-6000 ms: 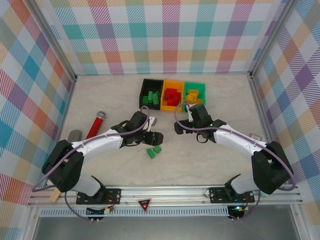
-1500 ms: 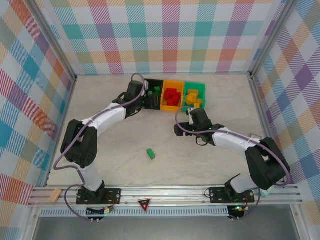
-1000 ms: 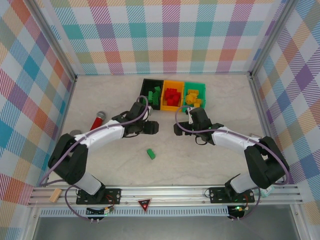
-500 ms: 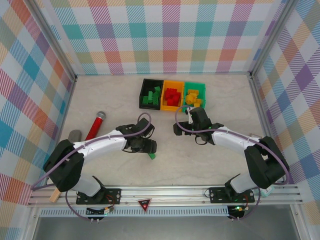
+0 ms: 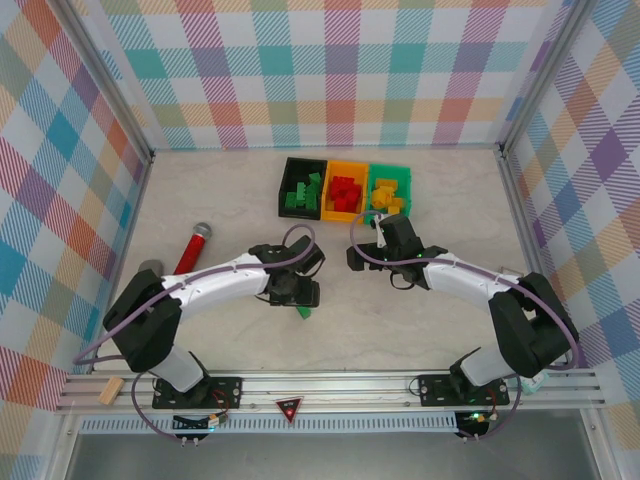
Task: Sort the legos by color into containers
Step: Pick up the lego from the middle-left of the table.
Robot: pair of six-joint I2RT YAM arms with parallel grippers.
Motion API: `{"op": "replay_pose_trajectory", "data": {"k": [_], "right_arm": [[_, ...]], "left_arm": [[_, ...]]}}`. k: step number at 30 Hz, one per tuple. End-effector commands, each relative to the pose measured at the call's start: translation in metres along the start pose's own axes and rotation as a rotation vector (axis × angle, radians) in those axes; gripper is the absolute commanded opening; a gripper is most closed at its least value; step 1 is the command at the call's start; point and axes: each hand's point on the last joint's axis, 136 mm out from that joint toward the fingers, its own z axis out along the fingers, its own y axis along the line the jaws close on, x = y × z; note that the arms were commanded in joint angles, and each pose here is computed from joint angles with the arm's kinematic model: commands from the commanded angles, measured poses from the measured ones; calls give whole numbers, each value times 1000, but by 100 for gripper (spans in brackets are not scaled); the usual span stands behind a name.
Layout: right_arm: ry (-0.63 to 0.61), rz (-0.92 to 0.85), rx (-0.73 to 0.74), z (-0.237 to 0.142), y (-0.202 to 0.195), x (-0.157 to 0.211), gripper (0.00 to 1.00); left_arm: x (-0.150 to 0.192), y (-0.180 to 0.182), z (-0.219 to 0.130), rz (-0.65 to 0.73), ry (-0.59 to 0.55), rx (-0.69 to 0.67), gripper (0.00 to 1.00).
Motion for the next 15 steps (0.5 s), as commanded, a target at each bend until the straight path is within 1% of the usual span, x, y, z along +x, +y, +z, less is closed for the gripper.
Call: {"op": "replay_pose_trajectory", "data": {"k": [1,8,12,14,15], "right_arm": [[-15,18,-18,-1,4,-8,99],[-15,19,-18,-1,4,-8,99],[-13,20,-21,-1,4,-7,99],[-13,20,-20,-1,4,-8,99],[-11,21,-19,0,4,-8,99]], "left_arm": [[9,4,0,-9,38,-74,64],[17,2,8,16,66,-129,63],[19,0,15,21,77,-134,63],[18,-2,19,24,83,-134,62],[18,-4,22,25,84,-131,60]]}}
